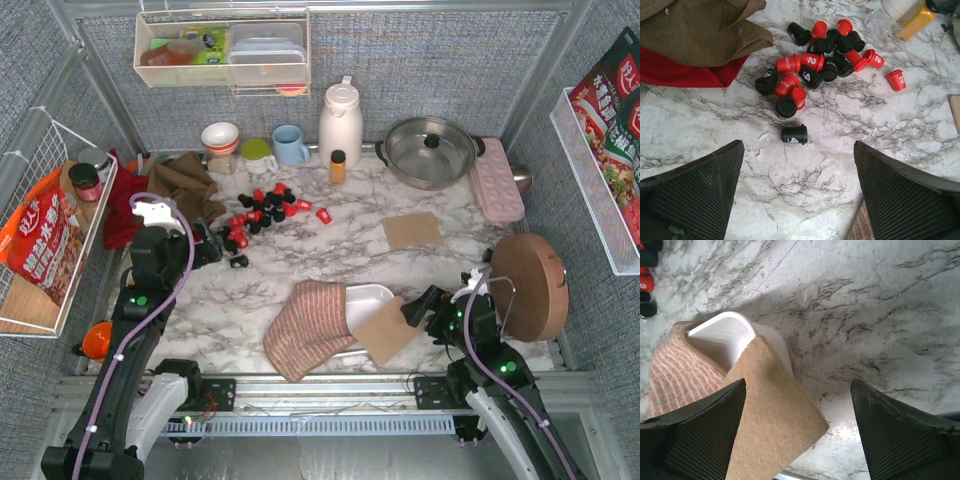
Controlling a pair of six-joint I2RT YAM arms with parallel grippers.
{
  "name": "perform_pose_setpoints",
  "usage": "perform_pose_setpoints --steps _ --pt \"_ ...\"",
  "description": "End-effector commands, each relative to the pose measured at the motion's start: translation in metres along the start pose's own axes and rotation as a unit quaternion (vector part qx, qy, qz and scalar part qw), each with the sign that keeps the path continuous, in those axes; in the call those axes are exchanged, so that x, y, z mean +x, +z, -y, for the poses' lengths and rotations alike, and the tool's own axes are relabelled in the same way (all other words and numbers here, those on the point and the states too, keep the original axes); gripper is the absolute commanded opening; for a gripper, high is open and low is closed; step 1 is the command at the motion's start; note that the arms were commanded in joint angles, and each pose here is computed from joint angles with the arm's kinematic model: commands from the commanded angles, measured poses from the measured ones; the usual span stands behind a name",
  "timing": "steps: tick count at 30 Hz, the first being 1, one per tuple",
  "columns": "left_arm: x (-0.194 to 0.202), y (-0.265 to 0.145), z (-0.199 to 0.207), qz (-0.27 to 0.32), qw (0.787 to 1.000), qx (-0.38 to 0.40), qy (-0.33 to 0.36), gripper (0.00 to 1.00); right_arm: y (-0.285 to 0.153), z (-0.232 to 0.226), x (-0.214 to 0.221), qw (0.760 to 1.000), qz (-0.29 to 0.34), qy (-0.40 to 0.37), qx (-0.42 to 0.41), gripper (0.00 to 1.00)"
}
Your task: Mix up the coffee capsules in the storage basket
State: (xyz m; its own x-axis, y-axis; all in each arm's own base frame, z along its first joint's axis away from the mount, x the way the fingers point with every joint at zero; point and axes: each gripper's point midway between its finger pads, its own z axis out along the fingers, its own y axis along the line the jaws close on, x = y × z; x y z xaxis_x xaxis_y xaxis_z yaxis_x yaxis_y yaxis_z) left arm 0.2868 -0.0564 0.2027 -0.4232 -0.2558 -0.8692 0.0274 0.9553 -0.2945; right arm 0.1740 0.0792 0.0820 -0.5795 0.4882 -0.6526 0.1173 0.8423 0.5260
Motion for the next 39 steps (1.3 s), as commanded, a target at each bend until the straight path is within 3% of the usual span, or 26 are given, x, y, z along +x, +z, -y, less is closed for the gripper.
perform_pose_setpoints --steps 1,8,15,26,39 --pt "-0.004 -0.001 -0.005 0.009 1.0 -0.013 0.004 0.99 -0.005 -0.002 0.009 0.999 -0.008 0.035 -0.012 0.9" --pt "0.001 0.001 -0.005 0.0 1.0 -0.015 -0.001 0.99 -0.008 0.002 0.013 0.999 -0.007 0.042 -0.01 0.84" --pt "0.001 0.001 -0.007 -0.001 1.0 -0.022 -0.004 0.99 -0.008 -0.005 0.012 0.998 -0.01 0.05 -0.023 0.68" --pt "0.003 0.002 -0.011 -0.007 0.999 -0.032 -0.003 0.99 -0.012 -0.012 0.002 0.998 0.001 0.06 -0.029 0.53" --pt "0.005 0.003 -0.015 -0.01 0.999 -0.041 0.0 0.99 -0.021 -0.02 -0.022 0.999 0.017 0.021 -0.018 0.23"
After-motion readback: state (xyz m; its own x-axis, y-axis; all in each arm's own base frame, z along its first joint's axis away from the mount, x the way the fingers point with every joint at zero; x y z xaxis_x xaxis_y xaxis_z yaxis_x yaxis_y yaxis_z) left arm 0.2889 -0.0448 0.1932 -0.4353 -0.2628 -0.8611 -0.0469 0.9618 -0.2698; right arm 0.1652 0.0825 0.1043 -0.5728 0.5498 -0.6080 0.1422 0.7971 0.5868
